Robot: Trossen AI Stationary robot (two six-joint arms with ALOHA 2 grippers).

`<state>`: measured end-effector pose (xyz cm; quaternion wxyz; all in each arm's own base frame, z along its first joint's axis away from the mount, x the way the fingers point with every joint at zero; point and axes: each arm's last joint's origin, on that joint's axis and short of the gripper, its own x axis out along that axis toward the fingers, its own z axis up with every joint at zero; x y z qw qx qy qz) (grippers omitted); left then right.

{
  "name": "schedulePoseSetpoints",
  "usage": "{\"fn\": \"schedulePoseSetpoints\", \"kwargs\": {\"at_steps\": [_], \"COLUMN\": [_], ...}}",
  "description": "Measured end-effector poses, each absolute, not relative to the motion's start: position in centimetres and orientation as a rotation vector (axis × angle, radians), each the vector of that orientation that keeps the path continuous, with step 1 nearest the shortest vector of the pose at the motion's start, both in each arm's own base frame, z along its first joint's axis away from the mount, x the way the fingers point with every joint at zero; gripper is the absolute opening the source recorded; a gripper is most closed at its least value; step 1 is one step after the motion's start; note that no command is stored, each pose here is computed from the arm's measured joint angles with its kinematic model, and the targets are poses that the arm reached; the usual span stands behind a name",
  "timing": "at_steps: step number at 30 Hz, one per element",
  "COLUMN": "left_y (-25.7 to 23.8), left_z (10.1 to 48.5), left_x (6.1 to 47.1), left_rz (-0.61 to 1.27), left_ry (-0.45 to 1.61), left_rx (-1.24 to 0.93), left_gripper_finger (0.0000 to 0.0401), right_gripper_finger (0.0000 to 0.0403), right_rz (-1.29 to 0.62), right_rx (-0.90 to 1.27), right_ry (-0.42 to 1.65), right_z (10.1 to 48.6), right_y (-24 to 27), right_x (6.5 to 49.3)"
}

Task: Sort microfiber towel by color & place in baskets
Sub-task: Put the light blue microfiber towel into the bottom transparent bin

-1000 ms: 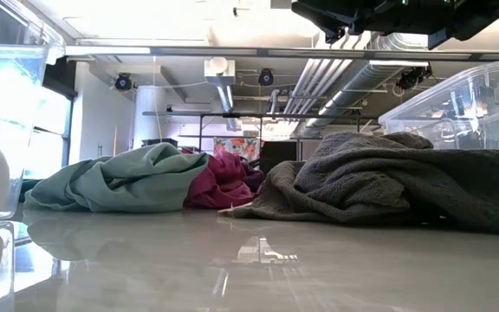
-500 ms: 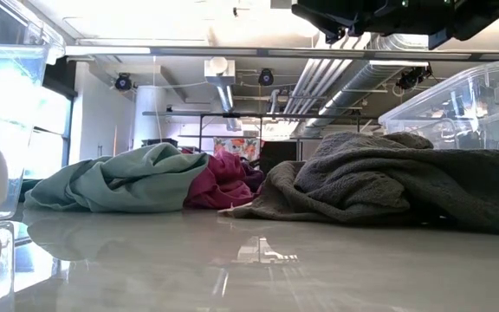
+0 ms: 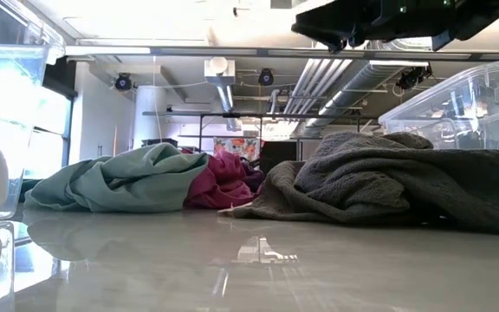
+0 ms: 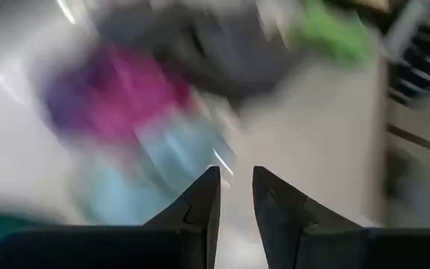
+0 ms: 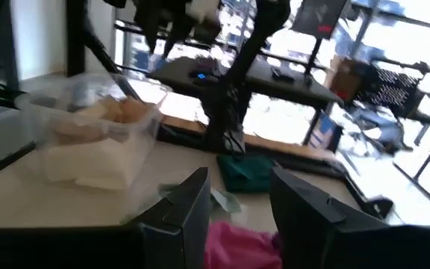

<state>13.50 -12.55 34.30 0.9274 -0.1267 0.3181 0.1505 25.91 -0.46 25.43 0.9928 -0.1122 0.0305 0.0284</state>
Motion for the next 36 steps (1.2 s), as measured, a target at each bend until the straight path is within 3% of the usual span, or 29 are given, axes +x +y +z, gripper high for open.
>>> {"fn": "schedulePoseSetpoints", "kwargs": {"at_steps": [3, 6, 10, 17, 25, 29, 36], "left_y": [-11.5, -10.1, -8.1, -5.3, -1.5, -0.6, -0.9], "left_z": [34.1, 32.6, 30.2, 27.9, 27.2, 26.4, 22.7], "left_x": [14.2, 14.7, 15.9, 20.1, 24.8, 27.7, 30.9], "left_rz": [0.413, 0.425, 0.446, 0.295, 0.176, 0.133, 0.173], "left_ry": [0.538, 0.632, 0.683, 0.645, 0.852, 0.993, 1.394], "left_rx": [-0.031, 0.105, 0.071, 0.067, 0.010, -0.154, -0.335], "left_gripper_finger": [0.0066, 0.0066, 0.0062, 0.0065, 0.0133, 0.0177, 0.0224], "right_gripper_finger": [0.0135, 0.0135, 0.0135, 0.0135, 0.0135, 0.0135, 0.0135], "right_rz": [0.046, 0.047, 0.049, 0.036, 0.025, 0.026, 0.028], "right_rx": [-0.196, -0.152, -0.121, -0.122, -0.123, -0.123, -0.127], "right_ry": [0.099, 0.134, 0.179, 0.158, 0.136, 0.143, 0.167], "right_z": [25.1, 24.6, 23.6, 22.7, 22.8, 22.7, 22.5], "right_y": [-0.5, -0.5, -0.5, -0.8, -1.1, -1.1, -1.1], "right_x": [25.9, 26.0, 26.6, 27.6, 27.7, 27.7, 27.7]}}
